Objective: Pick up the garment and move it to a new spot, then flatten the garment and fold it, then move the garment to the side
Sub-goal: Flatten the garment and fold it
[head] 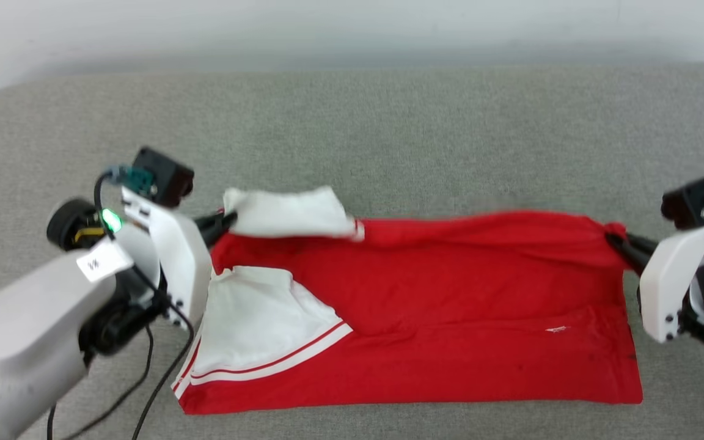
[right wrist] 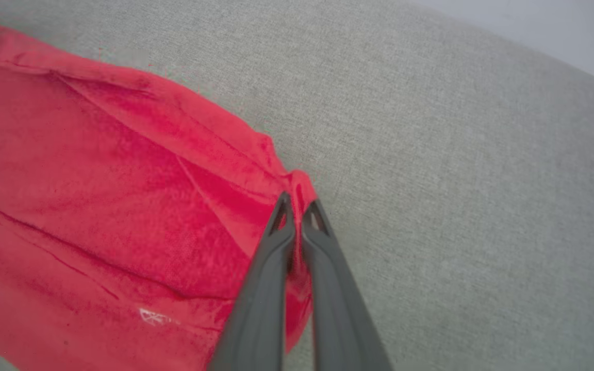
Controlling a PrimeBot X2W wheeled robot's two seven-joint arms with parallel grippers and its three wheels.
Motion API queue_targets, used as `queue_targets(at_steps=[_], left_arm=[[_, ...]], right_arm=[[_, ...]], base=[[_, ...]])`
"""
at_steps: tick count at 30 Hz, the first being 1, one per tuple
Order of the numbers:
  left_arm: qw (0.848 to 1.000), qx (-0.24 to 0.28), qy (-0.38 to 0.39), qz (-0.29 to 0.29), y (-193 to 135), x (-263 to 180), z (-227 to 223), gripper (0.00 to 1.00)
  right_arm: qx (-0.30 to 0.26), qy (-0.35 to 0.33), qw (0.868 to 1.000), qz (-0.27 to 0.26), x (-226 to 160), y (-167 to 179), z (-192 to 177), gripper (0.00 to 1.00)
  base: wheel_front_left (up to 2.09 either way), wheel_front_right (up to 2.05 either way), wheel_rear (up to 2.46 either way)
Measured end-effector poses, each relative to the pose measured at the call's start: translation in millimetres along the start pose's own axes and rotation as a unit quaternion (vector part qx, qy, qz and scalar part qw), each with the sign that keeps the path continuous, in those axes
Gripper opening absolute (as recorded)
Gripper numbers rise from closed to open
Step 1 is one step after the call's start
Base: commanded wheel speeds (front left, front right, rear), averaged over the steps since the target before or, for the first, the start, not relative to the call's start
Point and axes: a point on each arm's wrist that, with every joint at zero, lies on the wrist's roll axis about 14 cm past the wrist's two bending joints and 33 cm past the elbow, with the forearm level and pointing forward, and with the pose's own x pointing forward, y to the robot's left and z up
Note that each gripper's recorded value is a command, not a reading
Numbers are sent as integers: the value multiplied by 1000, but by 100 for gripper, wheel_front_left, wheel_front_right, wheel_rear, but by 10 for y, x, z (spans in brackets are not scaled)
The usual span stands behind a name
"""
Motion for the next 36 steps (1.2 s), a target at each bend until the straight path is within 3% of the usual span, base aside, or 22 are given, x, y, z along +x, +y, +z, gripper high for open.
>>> queue_targets(at_steps=[15,30,31,32,33,36], left_arm=[[995,-73,55,27,-197,-468,-821,0],[986,-124,105,38,-228,-448,-1342,0],[987,-123,100,41,-222,-450,-1334,31],[987,-123,89,44,-214,-449,-1304,100],[988,-123,74,48,-202,-447,-1249,100],[991,-113,22,66,-153,-466,-1068,100]], right_arm=[[22,-12,1000,6,-373,225,-394,0],[68,60,996,6,-394,365,-1035,0],[75,52,996,6,-393,369,-1014,0],[85,44,995,6,-396,379,-987,47],[91,36,995,7,-405,392,-952,100],[103,1,995,8,-455,378,-758,100]], base=[[0,0,0],[0,0,0],[0,0,0],[0,0,0],[0,0,0],[0,0,0]])
